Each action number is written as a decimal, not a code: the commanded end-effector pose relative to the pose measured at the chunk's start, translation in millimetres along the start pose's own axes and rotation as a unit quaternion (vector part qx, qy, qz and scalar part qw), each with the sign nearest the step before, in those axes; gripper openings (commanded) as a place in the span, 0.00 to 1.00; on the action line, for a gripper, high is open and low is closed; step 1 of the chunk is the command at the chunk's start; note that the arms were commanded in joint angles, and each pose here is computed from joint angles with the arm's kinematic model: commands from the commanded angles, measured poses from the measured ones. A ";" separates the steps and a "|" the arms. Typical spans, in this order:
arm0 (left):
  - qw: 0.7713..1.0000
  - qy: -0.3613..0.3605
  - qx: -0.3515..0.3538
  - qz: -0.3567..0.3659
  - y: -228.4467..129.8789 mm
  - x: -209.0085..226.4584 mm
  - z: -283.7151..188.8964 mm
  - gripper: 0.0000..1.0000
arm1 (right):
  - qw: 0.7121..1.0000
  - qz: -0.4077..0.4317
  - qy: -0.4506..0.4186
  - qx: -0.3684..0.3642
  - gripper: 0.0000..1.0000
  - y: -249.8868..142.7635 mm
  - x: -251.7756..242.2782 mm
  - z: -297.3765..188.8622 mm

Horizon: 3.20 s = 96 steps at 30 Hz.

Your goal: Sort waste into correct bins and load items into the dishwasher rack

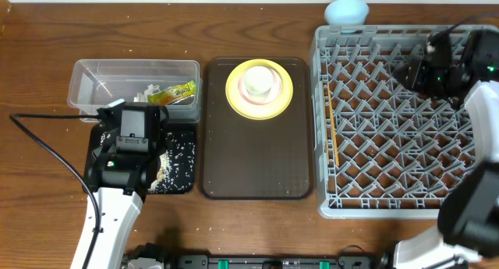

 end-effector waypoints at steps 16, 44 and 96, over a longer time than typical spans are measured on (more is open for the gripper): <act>1.000 0.008 -0.007 -0.002 5.6 4.1 -2.8 0.96 | 0.956 -0.223 -0.115 -0.150 0.50 71.7 177.4 -101.9; 1.000 0.008 -0.007 -0.003 5.6 4.0 -2.8 0.96 | 0.930 -0.343 -0.108 -0.083 0.68 99.4 140.1 204.1; 1.000 0.008 -0.007 -0.002 5.6 4.1 -2.8 0.96 | 0.967 -0.188 -0.100 -0.140 0.56 123.0 68.3 271.2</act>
Point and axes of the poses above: each gripper's point midway between its finger pads, its own z axis out along the fingers, its own x axis along the line the jaws close on, y = z × x, the point moved 2 cm from there along -z, back along the fingers, and after that the axes turned 14 degrees about z, right-handed, at the moved point
